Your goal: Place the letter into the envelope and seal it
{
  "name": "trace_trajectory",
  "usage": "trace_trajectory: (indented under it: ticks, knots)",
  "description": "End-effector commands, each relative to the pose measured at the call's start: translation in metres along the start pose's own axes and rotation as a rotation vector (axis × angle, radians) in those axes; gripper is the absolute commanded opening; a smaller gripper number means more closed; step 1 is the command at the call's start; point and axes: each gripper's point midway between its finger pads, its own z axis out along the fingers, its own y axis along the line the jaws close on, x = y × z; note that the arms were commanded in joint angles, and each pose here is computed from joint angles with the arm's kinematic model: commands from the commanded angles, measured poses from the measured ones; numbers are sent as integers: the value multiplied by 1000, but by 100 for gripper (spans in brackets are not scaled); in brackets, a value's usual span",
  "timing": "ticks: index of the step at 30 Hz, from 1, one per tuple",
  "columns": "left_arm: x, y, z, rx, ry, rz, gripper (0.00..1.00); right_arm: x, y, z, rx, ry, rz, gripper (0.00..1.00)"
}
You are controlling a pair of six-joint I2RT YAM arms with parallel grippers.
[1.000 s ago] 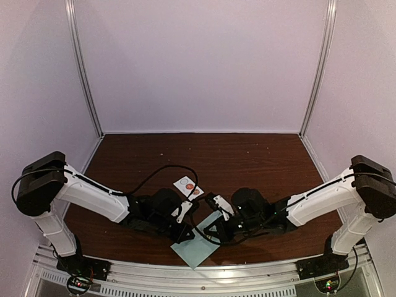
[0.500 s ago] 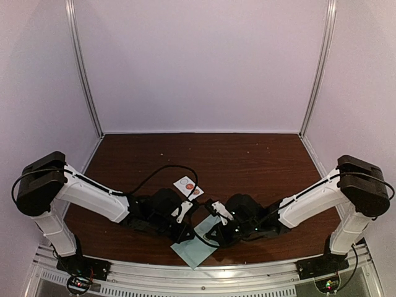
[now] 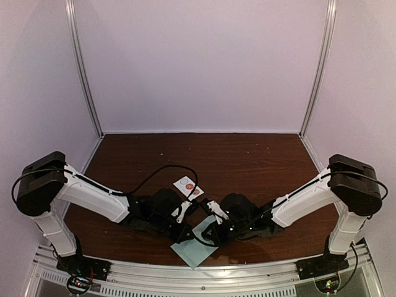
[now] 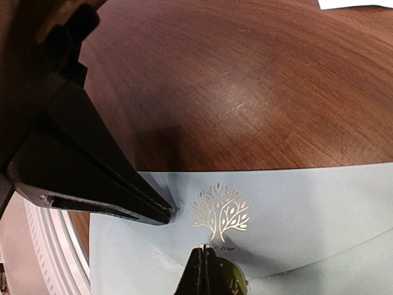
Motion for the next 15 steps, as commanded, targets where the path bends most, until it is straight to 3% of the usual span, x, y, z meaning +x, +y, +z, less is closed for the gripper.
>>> trace_trajectory:
  ticks: [1, 15]
  knots:
    - [20, 14, 5, -56, 60, -13, 0, 14, -6, 0, 15, 43, 22, 0]
    - [20, 15, 4, -63, 60, -8, 0, 31, 1, -1, -29, 77, 43, 0]
